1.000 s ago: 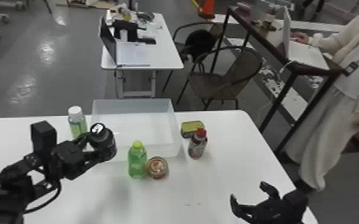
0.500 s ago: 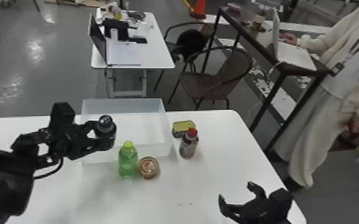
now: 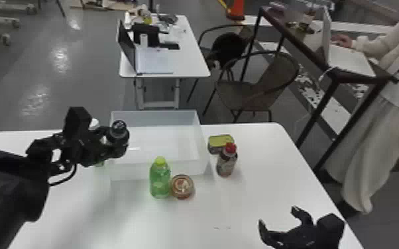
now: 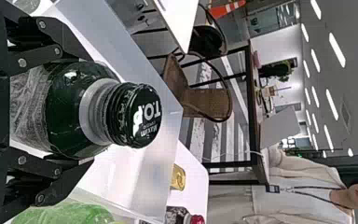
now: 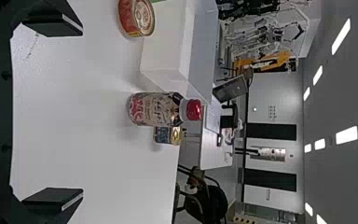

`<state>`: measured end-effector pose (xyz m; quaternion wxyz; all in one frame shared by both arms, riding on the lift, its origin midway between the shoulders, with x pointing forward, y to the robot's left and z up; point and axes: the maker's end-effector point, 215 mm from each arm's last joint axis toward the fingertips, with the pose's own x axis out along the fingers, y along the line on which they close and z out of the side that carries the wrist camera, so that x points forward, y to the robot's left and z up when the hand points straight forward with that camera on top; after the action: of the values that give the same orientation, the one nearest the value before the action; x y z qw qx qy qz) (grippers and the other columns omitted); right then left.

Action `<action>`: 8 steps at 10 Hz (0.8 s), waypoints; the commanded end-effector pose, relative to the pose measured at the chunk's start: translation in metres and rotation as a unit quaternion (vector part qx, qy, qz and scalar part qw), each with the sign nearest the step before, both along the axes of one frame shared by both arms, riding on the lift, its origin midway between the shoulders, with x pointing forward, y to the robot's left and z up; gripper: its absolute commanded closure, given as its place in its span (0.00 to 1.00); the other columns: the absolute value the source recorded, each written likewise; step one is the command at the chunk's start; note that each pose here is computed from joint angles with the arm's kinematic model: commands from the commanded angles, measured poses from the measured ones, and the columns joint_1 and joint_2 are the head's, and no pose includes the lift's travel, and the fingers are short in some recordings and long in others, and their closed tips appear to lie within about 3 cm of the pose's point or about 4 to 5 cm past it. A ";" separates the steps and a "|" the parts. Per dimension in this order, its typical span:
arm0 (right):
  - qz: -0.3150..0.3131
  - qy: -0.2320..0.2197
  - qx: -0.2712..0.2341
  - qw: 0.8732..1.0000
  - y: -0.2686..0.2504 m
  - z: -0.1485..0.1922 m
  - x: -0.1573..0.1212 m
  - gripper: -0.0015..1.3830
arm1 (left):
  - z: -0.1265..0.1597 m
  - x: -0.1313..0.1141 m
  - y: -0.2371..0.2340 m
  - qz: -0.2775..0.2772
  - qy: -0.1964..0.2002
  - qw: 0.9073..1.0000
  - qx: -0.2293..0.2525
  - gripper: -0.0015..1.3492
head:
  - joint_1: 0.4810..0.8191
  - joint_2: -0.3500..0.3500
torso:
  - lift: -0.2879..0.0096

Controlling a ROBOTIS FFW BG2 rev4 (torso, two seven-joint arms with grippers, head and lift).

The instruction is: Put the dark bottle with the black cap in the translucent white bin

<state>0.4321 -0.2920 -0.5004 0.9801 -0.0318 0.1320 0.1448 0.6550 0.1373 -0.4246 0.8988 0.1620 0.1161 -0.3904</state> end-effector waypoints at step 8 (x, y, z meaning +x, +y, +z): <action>0.000 -0.002 0.005 1.000 0.001 0.002 -0.001 0.06 | 0.051 0.005 -0.036 -0.017 -0.059 0.997 -0.049 0.10 | 0.63 0.23 | 0.93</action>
<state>0.4306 -0.2911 -0.5003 0.9803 -0.0261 0.1309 0.1454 0.6632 0.1000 -0.3801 0.9009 0.1537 0.0519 -0.4026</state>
